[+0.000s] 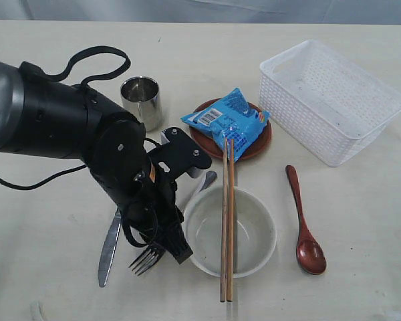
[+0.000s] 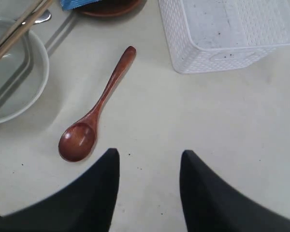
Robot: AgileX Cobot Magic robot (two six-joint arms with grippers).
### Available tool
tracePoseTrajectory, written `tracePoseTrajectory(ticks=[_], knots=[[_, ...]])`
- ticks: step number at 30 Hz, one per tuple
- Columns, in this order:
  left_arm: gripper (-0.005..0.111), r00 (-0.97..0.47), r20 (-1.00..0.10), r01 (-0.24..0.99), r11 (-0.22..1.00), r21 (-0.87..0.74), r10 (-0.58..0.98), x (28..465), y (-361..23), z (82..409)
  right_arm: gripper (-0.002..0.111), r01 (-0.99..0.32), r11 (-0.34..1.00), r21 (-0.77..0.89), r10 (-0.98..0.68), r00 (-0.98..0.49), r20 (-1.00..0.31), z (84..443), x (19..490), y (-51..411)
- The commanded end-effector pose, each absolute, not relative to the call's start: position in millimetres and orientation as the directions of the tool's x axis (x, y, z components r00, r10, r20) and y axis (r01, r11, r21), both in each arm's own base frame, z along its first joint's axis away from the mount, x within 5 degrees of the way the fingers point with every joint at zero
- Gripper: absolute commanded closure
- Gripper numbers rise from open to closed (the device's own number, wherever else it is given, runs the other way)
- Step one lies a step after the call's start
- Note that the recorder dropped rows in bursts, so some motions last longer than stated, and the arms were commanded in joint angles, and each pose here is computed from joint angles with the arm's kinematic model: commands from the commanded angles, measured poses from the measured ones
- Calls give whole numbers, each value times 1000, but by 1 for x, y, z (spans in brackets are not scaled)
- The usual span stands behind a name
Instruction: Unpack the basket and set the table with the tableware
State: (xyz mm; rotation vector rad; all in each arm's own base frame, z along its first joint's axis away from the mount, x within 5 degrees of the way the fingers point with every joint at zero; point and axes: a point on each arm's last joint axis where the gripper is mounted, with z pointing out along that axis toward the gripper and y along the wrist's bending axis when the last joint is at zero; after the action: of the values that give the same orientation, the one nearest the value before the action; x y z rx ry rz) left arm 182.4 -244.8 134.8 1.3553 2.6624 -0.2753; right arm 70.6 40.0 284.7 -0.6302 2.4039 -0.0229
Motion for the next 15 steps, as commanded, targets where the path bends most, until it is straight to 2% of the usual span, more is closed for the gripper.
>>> tracePoseTrajectory(ticks=[1,11,13,15], knots=[[67,-604,-185,797,594,-113,775,180,-246,125,69,-432,885,-174,-444,-674,-590,285,70,39],[68,-610,-191,792,600,-112,769,181,-247,123,69,-435,886,-163,-441,-680,-585,284,69,39],[71,-619,-189,785,609,-114,762,181,-247,123,69,-435,886,-163,-441,-680,-585,284,69,39],[80,-621,-189,783,611,-114,761,181,-247,123,69,-435,886,-163,-441,-680,-585,284,69,39]])
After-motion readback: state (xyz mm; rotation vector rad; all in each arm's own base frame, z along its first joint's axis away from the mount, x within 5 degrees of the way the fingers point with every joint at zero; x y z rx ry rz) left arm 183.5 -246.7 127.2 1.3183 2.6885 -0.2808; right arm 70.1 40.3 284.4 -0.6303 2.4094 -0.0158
